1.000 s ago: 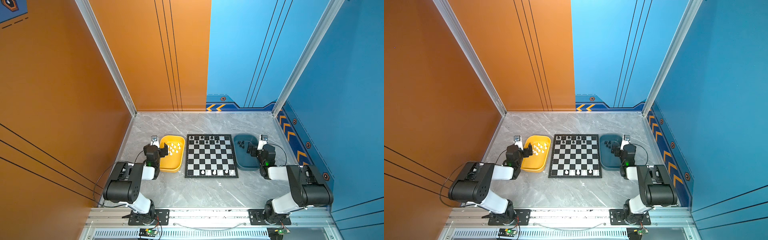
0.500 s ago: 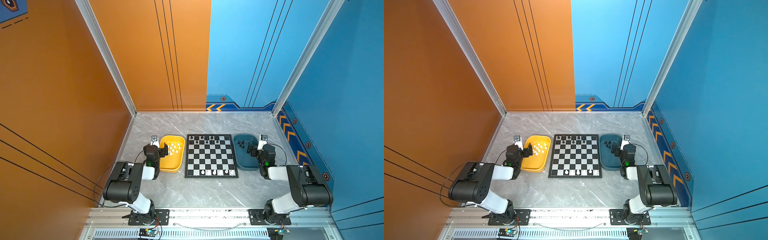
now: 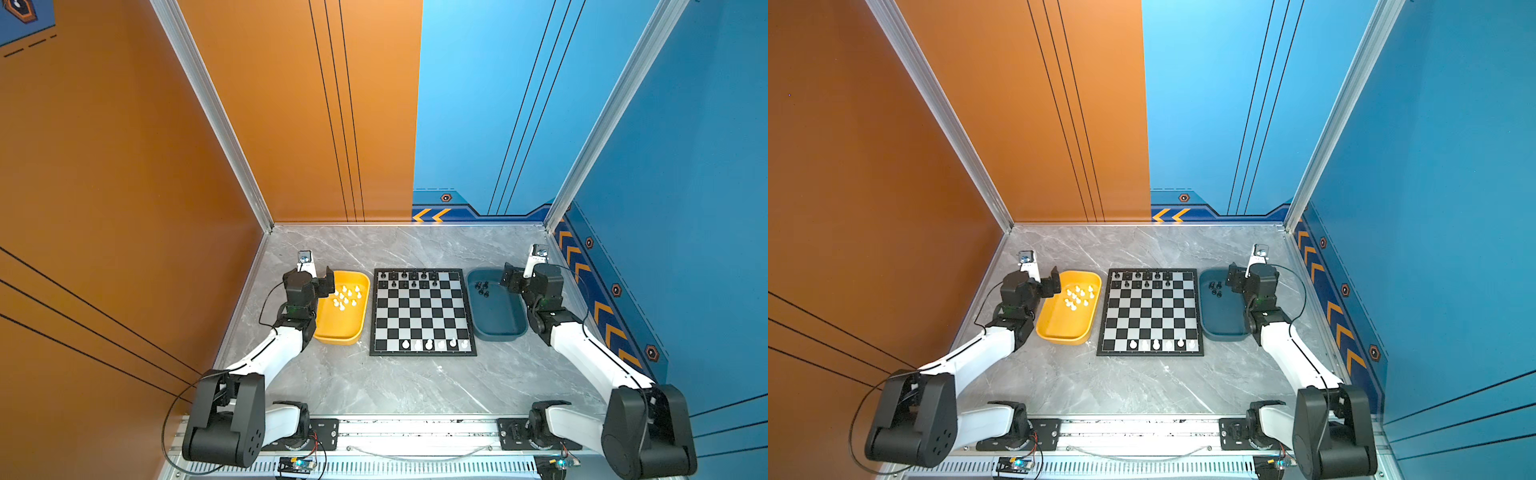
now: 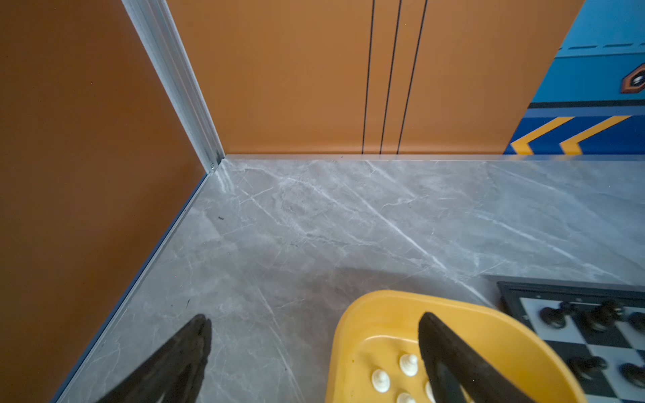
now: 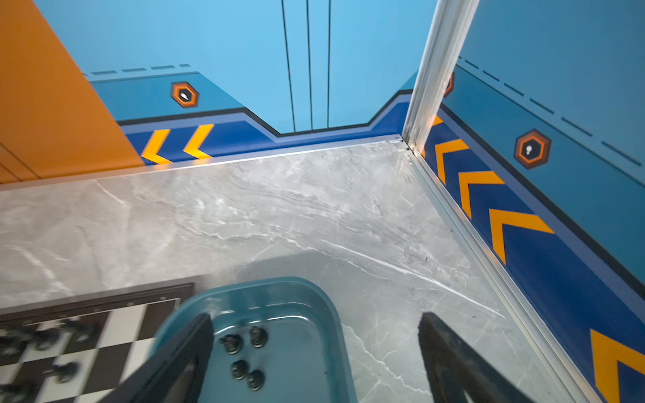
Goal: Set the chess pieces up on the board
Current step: 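Raise the right gripper over the teal tray while the left moves above the yellow tray, then lower the right gripper onto a black pawn in the teal tray and close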
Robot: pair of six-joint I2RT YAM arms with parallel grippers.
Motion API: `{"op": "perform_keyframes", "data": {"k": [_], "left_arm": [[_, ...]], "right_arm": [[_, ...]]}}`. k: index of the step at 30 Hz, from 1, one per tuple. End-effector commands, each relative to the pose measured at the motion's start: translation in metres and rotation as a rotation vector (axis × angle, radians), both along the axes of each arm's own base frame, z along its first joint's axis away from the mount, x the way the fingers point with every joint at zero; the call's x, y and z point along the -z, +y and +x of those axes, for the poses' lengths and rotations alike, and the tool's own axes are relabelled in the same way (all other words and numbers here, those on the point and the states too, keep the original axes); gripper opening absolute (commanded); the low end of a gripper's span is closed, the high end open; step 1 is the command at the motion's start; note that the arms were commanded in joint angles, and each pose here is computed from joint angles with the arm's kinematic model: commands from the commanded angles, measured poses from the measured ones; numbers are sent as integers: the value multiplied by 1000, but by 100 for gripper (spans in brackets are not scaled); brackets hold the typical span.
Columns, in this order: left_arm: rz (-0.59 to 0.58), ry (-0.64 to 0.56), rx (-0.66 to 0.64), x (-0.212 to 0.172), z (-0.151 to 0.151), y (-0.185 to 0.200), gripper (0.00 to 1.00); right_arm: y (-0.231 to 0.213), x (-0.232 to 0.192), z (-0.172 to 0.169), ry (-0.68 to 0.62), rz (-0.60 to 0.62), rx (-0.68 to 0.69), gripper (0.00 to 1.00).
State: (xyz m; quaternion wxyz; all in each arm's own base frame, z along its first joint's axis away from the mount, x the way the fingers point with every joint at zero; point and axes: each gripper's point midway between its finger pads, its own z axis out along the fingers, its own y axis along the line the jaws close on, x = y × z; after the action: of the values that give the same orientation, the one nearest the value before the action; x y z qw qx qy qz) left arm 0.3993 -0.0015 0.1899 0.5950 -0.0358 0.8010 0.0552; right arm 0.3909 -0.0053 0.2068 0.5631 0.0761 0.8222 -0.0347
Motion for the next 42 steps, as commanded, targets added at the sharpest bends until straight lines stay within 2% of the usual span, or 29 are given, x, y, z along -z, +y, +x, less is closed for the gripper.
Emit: {"op": "perform_keyframes", "data": {"k": [1,3,8,19,21,28,42], "left_arm": [[-58,142,101,10,-4,-27,93],[-90,176,168,6,0,-45,91],[-120,223,273,-4,6,-80,88],[-88,223,334,-20,7,-115,87],[-84,215,337,-23,5,-116,83],[-85,186,341,-30,-1,-116,83],[-103,146,335,-39,1,-120,83]], "right_arm": [[7,11,-24,193,11,6,91],[13,5,-26,251,20,-6,89],[25,4,-29,419,70,-19,78],[46,40,-9,644,105,-85,55],[47,46,-3,664,111,-78,54],[51,66,14,705,130,-69,51],[46,102,26,768,183,-64,39]]}}
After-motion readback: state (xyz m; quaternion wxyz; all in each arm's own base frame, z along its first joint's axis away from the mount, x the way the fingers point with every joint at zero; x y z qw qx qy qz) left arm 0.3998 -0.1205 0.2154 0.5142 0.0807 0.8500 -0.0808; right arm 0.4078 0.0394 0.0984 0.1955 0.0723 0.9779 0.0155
